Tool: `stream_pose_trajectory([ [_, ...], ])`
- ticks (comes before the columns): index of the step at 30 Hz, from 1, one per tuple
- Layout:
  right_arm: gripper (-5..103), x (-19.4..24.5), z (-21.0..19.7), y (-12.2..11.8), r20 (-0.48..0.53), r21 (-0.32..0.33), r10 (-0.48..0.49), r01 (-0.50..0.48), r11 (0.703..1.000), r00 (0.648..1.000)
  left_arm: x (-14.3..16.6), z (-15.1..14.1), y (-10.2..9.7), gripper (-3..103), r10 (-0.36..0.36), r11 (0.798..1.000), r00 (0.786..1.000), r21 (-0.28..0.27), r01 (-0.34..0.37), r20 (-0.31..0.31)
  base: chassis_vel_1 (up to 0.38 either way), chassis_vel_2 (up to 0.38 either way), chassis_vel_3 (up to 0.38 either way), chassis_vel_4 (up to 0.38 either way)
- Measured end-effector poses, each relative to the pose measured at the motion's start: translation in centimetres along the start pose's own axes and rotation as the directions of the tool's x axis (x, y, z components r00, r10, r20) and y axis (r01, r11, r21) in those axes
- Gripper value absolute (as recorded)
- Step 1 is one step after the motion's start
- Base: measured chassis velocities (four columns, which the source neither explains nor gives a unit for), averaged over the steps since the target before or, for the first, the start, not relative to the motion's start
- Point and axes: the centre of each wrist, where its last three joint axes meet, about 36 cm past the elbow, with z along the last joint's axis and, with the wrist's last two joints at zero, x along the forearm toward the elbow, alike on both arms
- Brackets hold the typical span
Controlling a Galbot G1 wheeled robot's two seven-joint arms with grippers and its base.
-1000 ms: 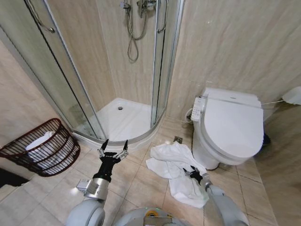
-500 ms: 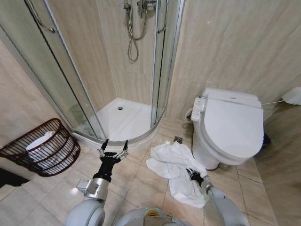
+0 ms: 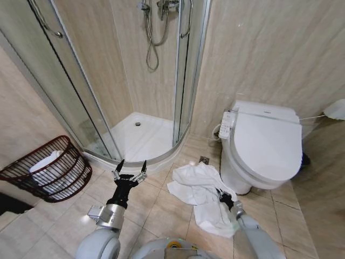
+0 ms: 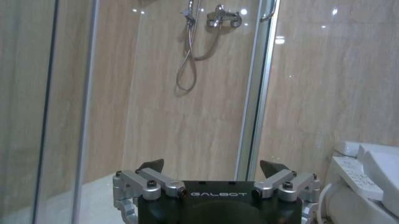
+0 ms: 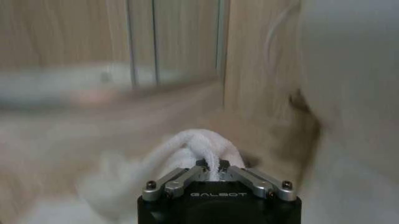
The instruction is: Discard the used towel into the hamper.
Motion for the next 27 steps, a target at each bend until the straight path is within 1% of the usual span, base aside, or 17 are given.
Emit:
stream_pose_trajectory([
  [1,3,0.7,-2.0,1.3,0.036,-0.027,0.002,-0.001,1.000,0.999,0.0,0.0,0.0,100,0.000,1.000,1.000,0.000,0.000,0.000,0.000,0.000,0.000,0.000],
  [2,3,0.7,-2.0,1.3,0.036,-0.027,0.002,-0.001,1.000,0.999,0.0,0.0,0.0,100,0.000,1.000,1.000,0.000,0.000,0.000,0.000,0.000,0.000,0.000],
  [3,3,1.2,-4.0,2.5,0.072,-0.037,0.010,-0.007,0.999,0.997,0.0,0.0,0.0,100,0.000,1.000,1.000,0.000,0.000,0.000,0.000,0.000,0.000,0.000],
  [5,3,2.8,-10.2,5.5,0.184,-0.047,0.062,-0.054,0.997,0.981,0.0,0.0,0.0,100,0.000,1.000,1.000,0.000,0.000,0.000,0.000,0.000,0.000,0.000],
  [6,3,2.8,-10.2,5.5,0.184,-0.047,0.062,-0.054,0.997,0.981,0.0,0.0,0.0,100,0.000,1.000,1.000,0.000,0.000,0.000,0.000,0.000,0.000,0.000],
  [7,3,3.3,-12.2,6.2,0.222,-0.048,0.072,-0.063,0.997,0.972,0.0,0.0,0.0,100,0.000,1.000,1.000,0.000,0.000,0.000,0.000,0.000,0.000,0.000],
  [8,3,4.3,-15.3,7.1,0.283,-0.051,0.089,-0.077,0.996,0.955,0.0,0.0,0.0,100,0.000,1.000,1.000,0.000,0.000,0.000,0.000,0.000,0.000,0.000],
  [10,3,6.5,-20.0,8.2,0.378,-0.060,0.118,-0.103,0.993,0.918,0.0,0.0,0.0,100,0.000,1.000,1.000,0.000,0.000,0.000,0.000,0.000,0.000,0.000],
  [11,3,6.5,-20.0,8.2,0.378,-0.060,0.118,-0.103,0.993,0.918,0.0,0.0,0.0,100,0.000,1.000,1.000,0.000,0.000,0.000,0.000,0.000,0.000,0.000],
  [12,3,7.8,-21.9,8.5,0.418,-0.067,0.128,-0.110,0.992,0.899,0.0,0.0,0.0,100,0.000,1.000,1.000,0.000,0.000,0.000,0.000,0.000,0.000,0.000],
  [14,3,9.7,-24.2,8.8,0.466,-0.072,0.134,-0.113,0.991,0.875,0.0,0.0,0.0,100,0.000,1.000,1.000,0.000,0.000,0.000,0.000,0.000,0.000,0.000],
  [15,3,9.7,-24.2,8.8,0.466,-0.072,0.134,-0.113,0.991,0.875,0.0,0.0,0.0,100,0.000,1.000,1.000,0.000,0.000,0.000,0.000,0.000,0.000,0.000],
  [19,3,13.8,-29.6,10.0,0.591,-0.046,0.133,-0.132,0.990,0.796,0.0,0.0,0.0,100,0.000,1.000,1.000,0.000,0.000,0.000,0.000,0.000,0.000,0.000],
  [20,3,13.8,-29.6,10.0,0.591,-0.046,0.133,-0.132,0.990,0.796,0.0,0.0,0.0,100,0.000,1.000,1.000,0.000,0.000,0.000,0.000,0.000,0.000,0.000],
  [24,3,16.3,-31.8,10.2,0.647,-0.005,0.136,-0.174,0.985,0.750,0.0,0.0,0.0,100,0.000,1.000,1.000,0.000,0.000,0.000,0.000,0.000,0.000,0.000],
  [25,3,16.3,-31.8,10.2,0.647,-0.005,0.136,-0.174,0.985,0.750,0.0,0.0,0.0,100,0.000,1.000,1.000,0.000,0.000,0.000,0.000,0.000,0.000,0.000],
  [27,3,17.2,-32.4,9.8,0.668,0.011,0.147,-0.208,0.978,0.729,0.0,0.0,0.0,100,0.000,1.000,1.000,0.000,0.000,0.000,0.000,0.000,0.000,0.000],
])
